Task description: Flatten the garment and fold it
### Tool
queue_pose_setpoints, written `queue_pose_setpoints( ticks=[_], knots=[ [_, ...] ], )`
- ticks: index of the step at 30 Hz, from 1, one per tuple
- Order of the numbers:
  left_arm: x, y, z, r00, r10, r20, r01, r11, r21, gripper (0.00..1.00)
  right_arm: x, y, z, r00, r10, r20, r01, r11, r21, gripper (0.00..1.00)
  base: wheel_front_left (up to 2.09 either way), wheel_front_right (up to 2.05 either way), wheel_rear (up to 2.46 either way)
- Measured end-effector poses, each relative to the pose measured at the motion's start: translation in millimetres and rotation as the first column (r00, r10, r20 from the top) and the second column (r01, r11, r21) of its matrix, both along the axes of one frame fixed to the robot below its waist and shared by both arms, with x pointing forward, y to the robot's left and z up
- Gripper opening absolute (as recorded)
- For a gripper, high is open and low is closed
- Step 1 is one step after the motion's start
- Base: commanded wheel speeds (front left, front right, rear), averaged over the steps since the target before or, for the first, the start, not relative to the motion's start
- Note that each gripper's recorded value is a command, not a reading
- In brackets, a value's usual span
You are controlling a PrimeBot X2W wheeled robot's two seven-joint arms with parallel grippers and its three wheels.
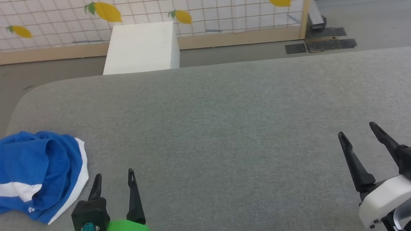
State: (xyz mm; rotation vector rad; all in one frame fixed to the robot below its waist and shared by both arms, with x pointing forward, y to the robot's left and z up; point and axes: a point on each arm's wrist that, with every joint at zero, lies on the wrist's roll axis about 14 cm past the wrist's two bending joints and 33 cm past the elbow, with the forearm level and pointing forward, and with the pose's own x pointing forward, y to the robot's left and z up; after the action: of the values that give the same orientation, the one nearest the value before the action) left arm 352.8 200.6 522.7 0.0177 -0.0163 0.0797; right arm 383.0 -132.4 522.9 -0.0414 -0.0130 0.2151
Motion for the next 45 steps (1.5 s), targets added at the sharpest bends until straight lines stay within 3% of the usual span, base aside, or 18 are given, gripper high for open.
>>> queue_pose_setpoints(
  ticks=[23,45],
  knots=[
    [-43,56,2,0.979,0.200,0.033,-0.200,0.980,-0.007,1.00,20,65,4,0.983,0.180,0.030,-0.181,0.984,0.007,1.00,0.00,0.00,0.00],
    [-80,90,3,0.934,0.350,0.067,-0.348,0.937,-0.035,1.00,24,108,11,0.953,0.293,0.072,-0.295,0.956,0.008,1.00,0.00,0.00,0.00]
  ],
)
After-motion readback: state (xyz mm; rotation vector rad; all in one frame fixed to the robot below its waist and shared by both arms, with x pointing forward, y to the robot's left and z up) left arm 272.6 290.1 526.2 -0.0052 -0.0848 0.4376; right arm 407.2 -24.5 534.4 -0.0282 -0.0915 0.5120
